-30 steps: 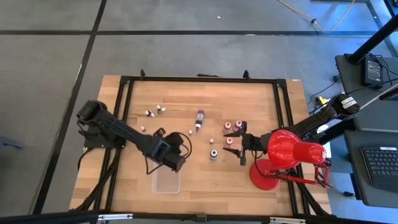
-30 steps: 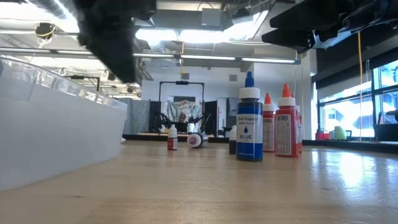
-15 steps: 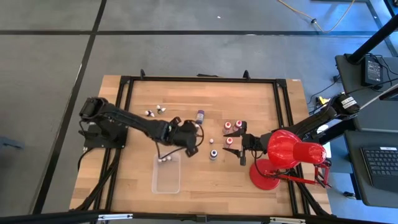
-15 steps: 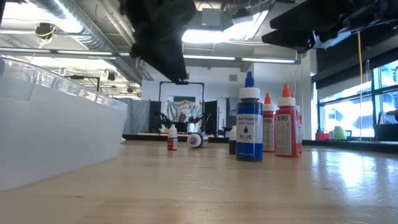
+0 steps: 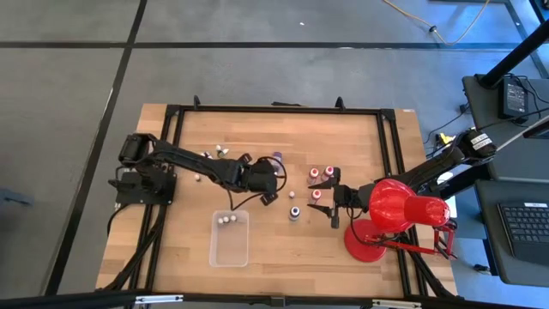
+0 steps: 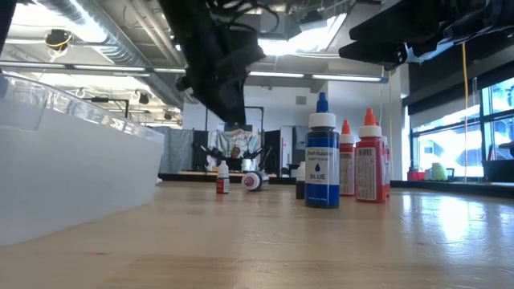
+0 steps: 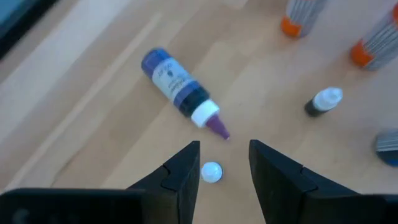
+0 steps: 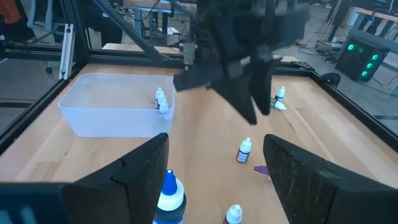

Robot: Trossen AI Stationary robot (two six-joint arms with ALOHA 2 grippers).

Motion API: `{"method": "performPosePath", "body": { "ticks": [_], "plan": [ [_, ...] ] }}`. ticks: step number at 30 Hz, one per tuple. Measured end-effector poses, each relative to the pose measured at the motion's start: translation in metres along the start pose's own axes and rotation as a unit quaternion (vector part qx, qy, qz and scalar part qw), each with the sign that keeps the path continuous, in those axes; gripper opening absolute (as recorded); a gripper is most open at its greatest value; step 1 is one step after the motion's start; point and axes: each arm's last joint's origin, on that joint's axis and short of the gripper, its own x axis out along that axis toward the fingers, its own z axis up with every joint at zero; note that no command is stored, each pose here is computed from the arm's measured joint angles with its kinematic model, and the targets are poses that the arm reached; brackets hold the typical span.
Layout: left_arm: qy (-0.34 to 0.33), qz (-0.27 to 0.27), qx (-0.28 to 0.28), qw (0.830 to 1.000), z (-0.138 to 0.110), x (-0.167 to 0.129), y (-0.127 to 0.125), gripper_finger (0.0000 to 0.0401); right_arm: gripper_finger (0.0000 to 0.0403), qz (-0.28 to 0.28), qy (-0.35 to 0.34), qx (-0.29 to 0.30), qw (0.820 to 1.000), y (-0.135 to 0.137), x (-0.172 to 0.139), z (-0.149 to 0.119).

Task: Pick & Place food coloring
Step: Put the small red food coloring bottle into the bin

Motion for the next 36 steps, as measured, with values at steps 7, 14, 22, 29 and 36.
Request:
{"method": "performPosePath", "body": {
  "ticks": [7, 14, 22, 29, 36],
  "plan": [
    [0.044, -0.002, -0.025, 0.999, -0.004, 0.021, 0.002, 0.0192, 0.0265, 0.000, 0.001, 0.000, 1.000, 0.000, 0.000, 0.000],
    [0.052, -0.003, -0.029, 0.998, -0.001, 0.028, 0.006, 0.0223, 0.0265, 0.000, 0.000, 0.000, 1.000, 0.000, 0.000, 0.000],
    [0.052, -0.011, 0.011, 0.999, -0.005, 0.024, 0.000, 0.0220, 0.0265, 0.000, 0.001, 0.000, 1.000, 0.000, 0.000, 0.000],
    [0.066, -0.009, -0.029, 0.997, -0.007, 0.029, 0.001, 0.0215, 0.0265, 0.000, 0.001, 0.000, 1.000, 0.000, 0.000, 0.000],
    [0.092, 0.019, -0.041, 0.995, -0.013, 0.050, 0.004, 0.0190, 0.0265, 0.000, 0.002, 0.000, 1.000, 0.000, 0.000, -0.001]
  ]
}}
